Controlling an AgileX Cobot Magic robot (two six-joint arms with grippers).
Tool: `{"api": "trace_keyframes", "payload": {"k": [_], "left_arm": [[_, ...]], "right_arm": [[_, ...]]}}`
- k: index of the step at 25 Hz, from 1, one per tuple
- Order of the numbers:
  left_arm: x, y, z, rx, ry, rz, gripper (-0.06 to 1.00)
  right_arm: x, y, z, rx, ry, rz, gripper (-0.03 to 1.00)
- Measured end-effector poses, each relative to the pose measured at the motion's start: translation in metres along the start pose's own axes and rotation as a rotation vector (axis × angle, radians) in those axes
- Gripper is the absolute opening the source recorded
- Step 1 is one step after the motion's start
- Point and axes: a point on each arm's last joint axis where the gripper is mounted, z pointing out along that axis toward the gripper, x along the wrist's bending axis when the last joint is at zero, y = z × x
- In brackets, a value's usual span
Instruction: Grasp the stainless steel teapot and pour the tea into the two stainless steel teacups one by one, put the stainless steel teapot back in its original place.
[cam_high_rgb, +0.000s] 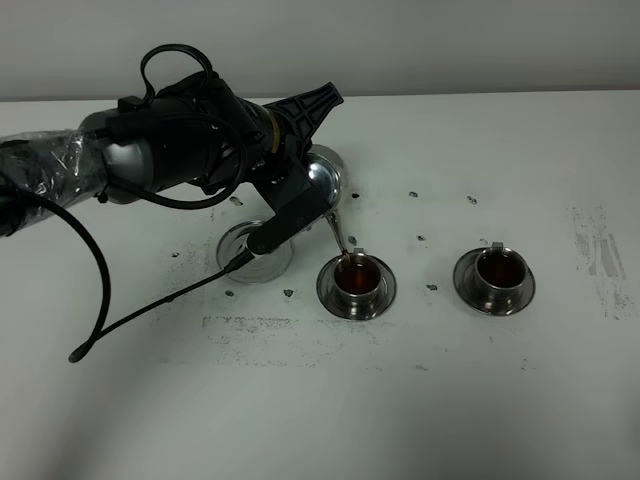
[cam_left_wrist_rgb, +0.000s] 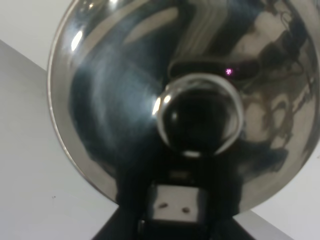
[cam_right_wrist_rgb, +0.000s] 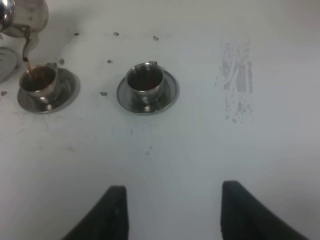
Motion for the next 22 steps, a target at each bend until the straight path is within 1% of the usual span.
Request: {"api": "trace_keyframes", "payload": {"k": [22], "left_arm": [[-0.0001, 0.0005, 0.0012, -0.001, 0.002, 0.000, 0.19]], "right_arm": [[0.0000, 0.0000, 0.0000, 0.000, 0.000, 0.000, 0.41]]}}
